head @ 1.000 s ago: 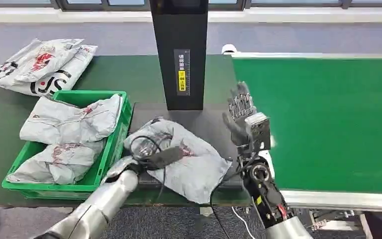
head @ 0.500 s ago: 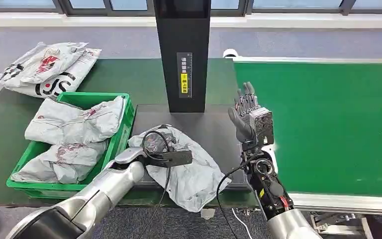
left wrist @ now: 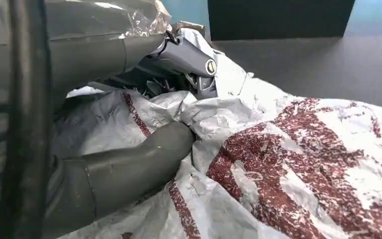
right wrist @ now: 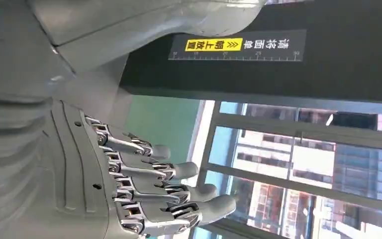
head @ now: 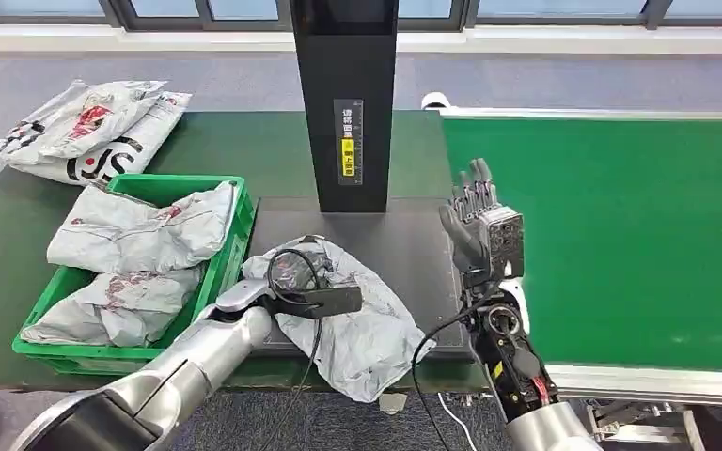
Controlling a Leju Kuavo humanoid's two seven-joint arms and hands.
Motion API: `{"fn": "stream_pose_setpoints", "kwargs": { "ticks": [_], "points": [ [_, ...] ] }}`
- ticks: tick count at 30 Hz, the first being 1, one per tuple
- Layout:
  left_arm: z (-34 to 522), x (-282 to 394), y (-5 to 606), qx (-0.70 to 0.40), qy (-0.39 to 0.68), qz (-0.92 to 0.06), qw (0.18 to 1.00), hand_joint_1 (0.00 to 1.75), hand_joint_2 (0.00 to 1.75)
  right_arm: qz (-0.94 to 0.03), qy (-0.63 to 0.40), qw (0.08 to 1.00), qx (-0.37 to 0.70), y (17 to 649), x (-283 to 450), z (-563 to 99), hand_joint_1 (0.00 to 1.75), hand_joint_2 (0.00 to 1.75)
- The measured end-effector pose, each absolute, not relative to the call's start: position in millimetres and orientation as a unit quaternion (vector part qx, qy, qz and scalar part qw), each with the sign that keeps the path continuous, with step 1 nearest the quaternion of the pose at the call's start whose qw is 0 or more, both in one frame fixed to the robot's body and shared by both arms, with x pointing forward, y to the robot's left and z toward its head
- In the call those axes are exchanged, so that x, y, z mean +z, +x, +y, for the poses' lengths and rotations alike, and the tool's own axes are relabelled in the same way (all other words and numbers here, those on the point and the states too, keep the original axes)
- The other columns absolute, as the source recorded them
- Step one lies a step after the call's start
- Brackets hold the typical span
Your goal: Moved the parcel from conveyor to table for the left to box.
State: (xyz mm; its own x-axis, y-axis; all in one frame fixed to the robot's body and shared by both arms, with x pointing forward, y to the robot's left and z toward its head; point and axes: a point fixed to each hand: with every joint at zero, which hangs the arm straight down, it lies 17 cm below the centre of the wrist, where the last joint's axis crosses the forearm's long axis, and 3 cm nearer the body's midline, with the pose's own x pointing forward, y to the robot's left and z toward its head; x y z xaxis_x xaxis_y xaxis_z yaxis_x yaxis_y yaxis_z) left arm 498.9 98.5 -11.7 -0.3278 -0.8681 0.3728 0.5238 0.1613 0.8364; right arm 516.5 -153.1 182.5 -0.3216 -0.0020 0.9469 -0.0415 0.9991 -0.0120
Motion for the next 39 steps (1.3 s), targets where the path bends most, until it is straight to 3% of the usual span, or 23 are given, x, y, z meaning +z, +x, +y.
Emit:
{"fn": "stream_pose_setpoints", "kwargs": {
  "ticks": [5, 9, 17, 31, 39],
  "points": [
    [87, 32, 518, -0.551, 0.179, -0.615, 0.534, 1.75, 1.75, -0.816, -0.001, 0.578, 0.005, 511, 184, -163, 0.00, 1.75],
    [94, 124, 556, -0.450, 0.250, -0.710, 0.481, 1.75, 1.75, -0.819, -0.008, 0.573, -0.006, 504, 181, -169, 0.00, 1.75],
    [121, 271, 582, -0.368, 0.393, -0.766, 0.350, 1.75, 1.75, -0.824, -0.012, 0.566, -0.021, 503, 184, -171, 0.00, 1.75],
    [162, 296, 574, -0.324, 0.475, -0.762, 0.297, 1.75, 1.75, -0.827, -0.014, 0.561, -0.032, 502, 185, -174, 0.00, 1.75],
    [244, 262, 592, -0.337, 0.588, -0.646, 0.352, 1.75, 1.75, -0.820, -0.019, 0.571, -0.038, 507, 185, -176, 0.00, 1.75]
  ]
}}
